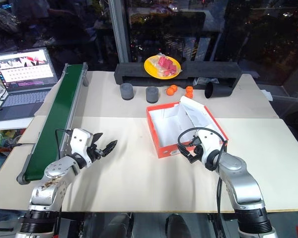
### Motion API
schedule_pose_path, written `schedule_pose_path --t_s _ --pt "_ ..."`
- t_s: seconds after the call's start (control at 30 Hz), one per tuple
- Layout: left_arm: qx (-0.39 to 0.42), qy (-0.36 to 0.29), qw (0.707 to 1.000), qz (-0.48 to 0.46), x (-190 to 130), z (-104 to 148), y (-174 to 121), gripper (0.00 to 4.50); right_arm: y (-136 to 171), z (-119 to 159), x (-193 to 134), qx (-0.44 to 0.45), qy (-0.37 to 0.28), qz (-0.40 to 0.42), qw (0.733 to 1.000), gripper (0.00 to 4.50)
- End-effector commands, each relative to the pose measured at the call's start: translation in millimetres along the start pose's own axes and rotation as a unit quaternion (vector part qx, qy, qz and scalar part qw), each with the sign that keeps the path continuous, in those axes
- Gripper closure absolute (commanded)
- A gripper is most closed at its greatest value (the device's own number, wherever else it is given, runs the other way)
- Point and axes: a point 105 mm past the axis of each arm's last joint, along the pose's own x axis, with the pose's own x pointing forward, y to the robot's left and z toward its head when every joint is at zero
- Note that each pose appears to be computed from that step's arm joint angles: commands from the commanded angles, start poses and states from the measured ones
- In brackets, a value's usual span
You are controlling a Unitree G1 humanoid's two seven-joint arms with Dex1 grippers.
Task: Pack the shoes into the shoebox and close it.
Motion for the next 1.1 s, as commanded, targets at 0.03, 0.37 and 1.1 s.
schedule_pose_path --t_s 0.03,0.37,1.1 --pt "0.016 -0.025 0.999 -0.01 2.3 13.4 -3.4 0.63 -6.7 10.8 -4.3 -0.013 -0.021 -0.011 1.0 0.07" --pt "0.005 -0.026 1.0 -0.006 -0.5 12.3 -3.3 0.63 0.0 10.6 -5.1 -0.021 -0.009 0.018 1.0 0.07" --pt "0.029 -0.092 0.954 0.283 -39.2 82.6 94.3 0.63 25.1 85.3 47.2 -0.061 -0.084 0.139 0.985 0.07"
